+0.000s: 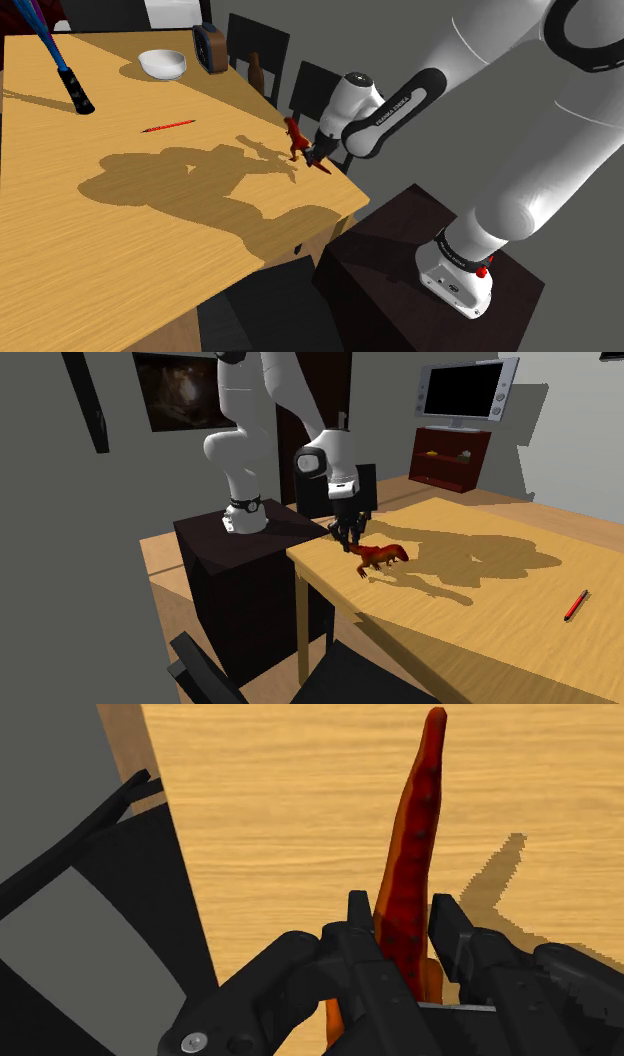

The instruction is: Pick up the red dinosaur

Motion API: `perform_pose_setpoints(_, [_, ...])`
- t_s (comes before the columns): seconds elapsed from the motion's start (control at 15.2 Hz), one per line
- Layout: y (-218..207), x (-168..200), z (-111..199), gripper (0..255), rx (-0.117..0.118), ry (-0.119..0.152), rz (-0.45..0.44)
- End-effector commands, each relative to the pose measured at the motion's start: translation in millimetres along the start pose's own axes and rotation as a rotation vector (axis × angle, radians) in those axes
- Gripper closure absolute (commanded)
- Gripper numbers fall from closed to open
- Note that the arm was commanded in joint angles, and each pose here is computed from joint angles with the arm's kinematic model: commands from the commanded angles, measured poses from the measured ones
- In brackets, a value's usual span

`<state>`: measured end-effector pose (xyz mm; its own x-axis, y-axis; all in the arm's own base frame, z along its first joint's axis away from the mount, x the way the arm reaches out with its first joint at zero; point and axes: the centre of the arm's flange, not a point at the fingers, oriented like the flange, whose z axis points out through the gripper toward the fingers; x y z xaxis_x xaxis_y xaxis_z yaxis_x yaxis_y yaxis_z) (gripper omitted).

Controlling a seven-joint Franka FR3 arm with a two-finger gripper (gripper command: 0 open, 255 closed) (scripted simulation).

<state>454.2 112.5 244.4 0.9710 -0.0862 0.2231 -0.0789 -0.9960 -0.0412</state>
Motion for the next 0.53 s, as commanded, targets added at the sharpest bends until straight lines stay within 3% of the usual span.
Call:
perform_pose_setpoints(0.0, [-1, 3, -10, 255, 0.0, 0.0, 0.0])
perform_pose_setpoints(0.46, [-2, 9, -37, 255, 0.0, 0.0, 0.0])
